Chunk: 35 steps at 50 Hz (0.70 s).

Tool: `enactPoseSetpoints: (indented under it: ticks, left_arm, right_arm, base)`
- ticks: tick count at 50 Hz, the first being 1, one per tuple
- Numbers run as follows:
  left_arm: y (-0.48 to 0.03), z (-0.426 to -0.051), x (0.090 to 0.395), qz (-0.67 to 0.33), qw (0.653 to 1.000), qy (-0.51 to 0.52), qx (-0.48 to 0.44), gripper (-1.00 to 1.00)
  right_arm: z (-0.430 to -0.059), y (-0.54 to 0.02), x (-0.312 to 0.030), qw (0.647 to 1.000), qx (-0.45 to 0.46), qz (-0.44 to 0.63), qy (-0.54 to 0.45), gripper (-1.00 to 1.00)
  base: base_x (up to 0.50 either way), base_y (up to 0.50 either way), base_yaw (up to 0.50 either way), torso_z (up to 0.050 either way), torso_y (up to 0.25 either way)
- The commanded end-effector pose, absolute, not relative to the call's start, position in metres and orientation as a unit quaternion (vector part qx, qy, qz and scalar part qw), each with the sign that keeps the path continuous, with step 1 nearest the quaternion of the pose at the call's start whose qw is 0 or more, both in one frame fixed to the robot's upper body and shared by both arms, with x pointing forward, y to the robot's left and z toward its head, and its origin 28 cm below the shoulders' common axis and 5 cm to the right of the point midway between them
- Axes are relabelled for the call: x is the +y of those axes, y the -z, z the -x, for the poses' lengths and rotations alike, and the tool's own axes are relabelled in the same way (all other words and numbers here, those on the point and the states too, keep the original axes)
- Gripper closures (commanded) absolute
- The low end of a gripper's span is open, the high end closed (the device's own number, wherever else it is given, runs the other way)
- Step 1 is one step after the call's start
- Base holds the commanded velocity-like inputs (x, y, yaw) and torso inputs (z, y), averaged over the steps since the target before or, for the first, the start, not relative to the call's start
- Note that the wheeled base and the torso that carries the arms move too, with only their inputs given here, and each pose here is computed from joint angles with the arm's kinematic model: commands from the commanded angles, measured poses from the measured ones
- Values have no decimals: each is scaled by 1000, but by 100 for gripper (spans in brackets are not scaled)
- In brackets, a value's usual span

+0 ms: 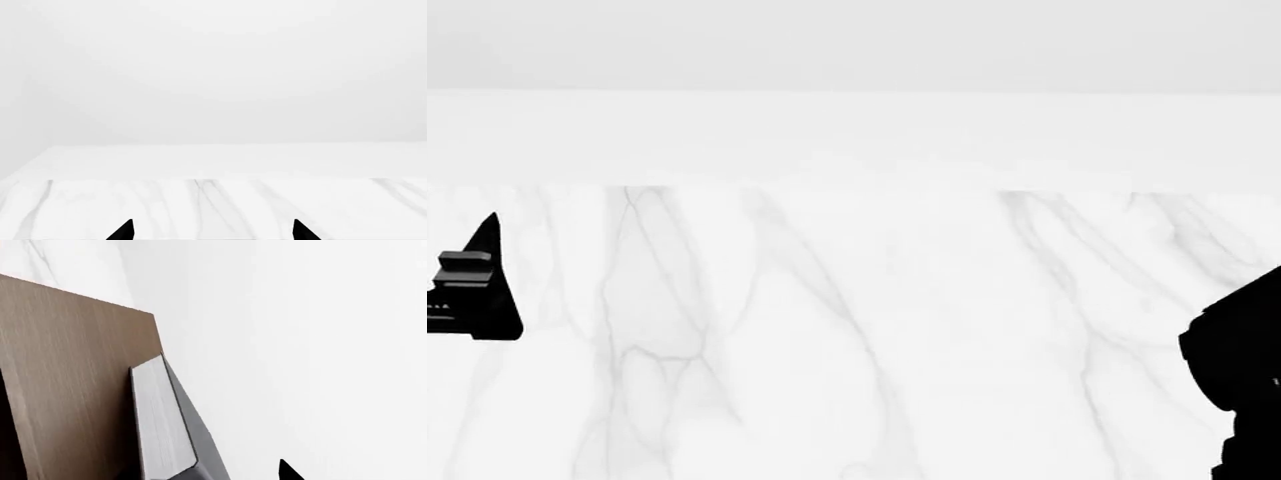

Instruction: Pick up the book on the left and place it on top of the shelf.

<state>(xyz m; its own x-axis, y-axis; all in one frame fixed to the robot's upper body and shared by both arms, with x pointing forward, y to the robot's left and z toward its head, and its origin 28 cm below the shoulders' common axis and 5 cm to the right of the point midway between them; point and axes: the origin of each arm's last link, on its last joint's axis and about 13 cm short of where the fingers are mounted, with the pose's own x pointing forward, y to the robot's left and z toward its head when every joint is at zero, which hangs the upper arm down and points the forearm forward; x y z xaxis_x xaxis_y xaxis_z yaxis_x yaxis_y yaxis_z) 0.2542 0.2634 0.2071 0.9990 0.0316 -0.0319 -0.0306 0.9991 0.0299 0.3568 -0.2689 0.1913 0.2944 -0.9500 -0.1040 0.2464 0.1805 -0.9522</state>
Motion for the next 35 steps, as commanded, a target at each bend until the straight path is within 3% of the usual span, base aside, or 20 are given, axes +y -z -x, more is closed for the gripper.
enactPoseSetpoints:
  ticks: [1,5,8,29,30,32,35]
  left_arm:
    - [-205,-255,263,-15,1000,-15,18,-100]
    - [-205,-255,264,-14,1000,-15,17,-100]
    - [-205,-255,264,-13,1000,-15,17,-100]
    - [-204,-255,264,-13,1000,-14,18,-100]
    - [-204,-255,264,-13,1000,-14,17,-100]
    - [-204,-254,264,-13,1000,-14,17,-100]
    - [-202,-255,264,-12,1000,-12,17,-100]
  right_arm:
    - [-384,-212,-242,741,301,479,360,-100]
    - [-404,-231,-218,793,231,489,280,-100]
    - [-410,-240,-207,807,202,491,257,-100]
    - [-415,-249,-201,808,154,503,266,-100]
    - [-416,-250,-199,820,147,489,258,-100]
    - [-421,-256,-190,895,141,374,198,-100]
    - [-425,-257,-182,955,125,242,112,-100]
  base:
    - [0,0,0,0,0]
    - [0,0,0,0,0]
    - [0,0,0,0,0]
    - [0,0,0,0,0]
    - [0,0,0,0,0]
    - [0,0,0,0,0]
    - [0,0,0,0,0]
